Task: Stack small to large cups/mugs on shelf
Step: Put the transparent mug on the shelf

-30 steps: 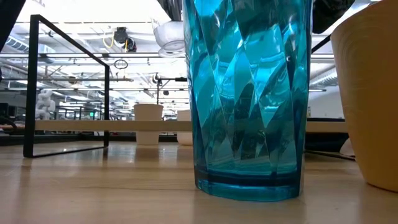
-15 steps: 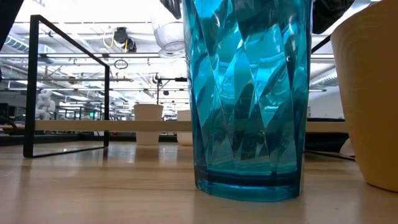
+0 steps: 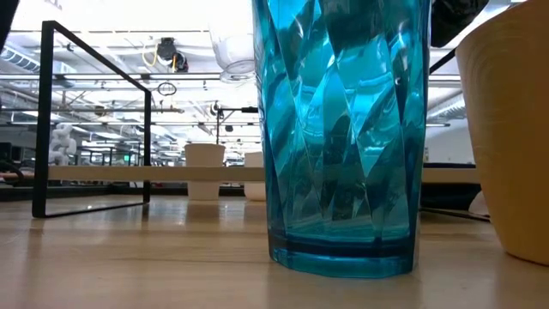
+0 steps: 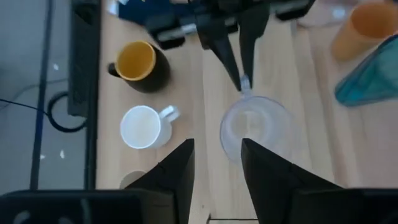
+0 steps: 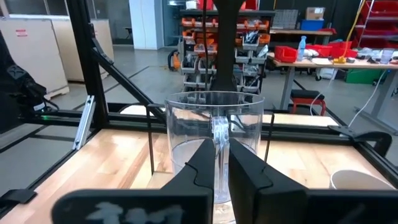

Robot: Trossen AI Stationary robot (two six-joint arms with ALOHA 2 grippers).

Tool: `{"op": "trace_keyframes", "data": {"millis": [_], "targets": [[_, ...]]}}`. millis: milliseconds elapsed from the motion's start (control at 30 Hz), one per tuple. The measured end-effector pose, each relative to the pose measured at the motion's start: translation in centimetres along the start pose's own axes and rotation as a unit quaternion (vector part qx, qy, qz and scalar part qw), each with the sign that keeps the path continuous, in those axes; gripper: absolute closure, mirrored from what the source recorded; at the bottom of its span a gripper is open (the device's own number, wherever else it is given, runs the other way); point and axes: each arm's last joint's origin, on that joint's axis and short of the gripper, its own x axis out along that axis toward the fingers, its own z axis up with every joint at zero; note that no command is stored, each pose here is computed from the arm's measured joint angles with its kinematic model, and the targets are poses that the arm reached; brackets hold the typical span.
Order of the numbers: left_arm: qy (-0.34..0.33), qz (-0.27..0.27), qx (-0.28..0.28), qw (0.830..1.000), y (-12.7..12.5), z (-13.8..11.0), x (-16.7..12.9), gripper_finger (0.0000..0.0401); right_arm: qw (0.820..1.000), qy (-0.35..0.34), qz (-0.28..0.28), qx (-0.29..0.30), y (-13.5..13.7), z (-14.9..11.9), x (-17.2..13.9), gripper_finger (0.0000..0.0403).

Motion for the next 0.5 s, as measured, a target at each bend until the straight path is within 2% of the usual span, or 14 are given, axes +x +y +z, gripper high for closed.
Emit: {"op": "trace_keyframes", "data": {"millis": [133, 300, 400, 500], "targets": [[-0.059, 0.005, -0.022, 0.998, -0.9, -1.9, -4.9, 0.0267, 1.000, 0.004, -0.002, 0.000, 0.1, 0.4, -0.4, 0.0393], [-0.128, 0.044, -0.024, 0.990, -3.5, -5.2, -10.5, 0.0267, 1.000, 0.003, -0.016, -0.014, 0.2, 1.7, -1.6, 0.0393], [-0.153, 0.074, -0.037, 0.985, -4.8, -7.8, -12.2, 0.0267, 0.999, -0.002, -0.028, -0.022, 0.3, 2.9, -2.7, 0.0393], [-0.165, 0.094, -0.052, 0.980, -5.8, -10.9, -12.5, 0.0267, 0.999, -0.014, -0.028, -0.030, 0.5, 4.0, -3.8, 0.0393]]}}
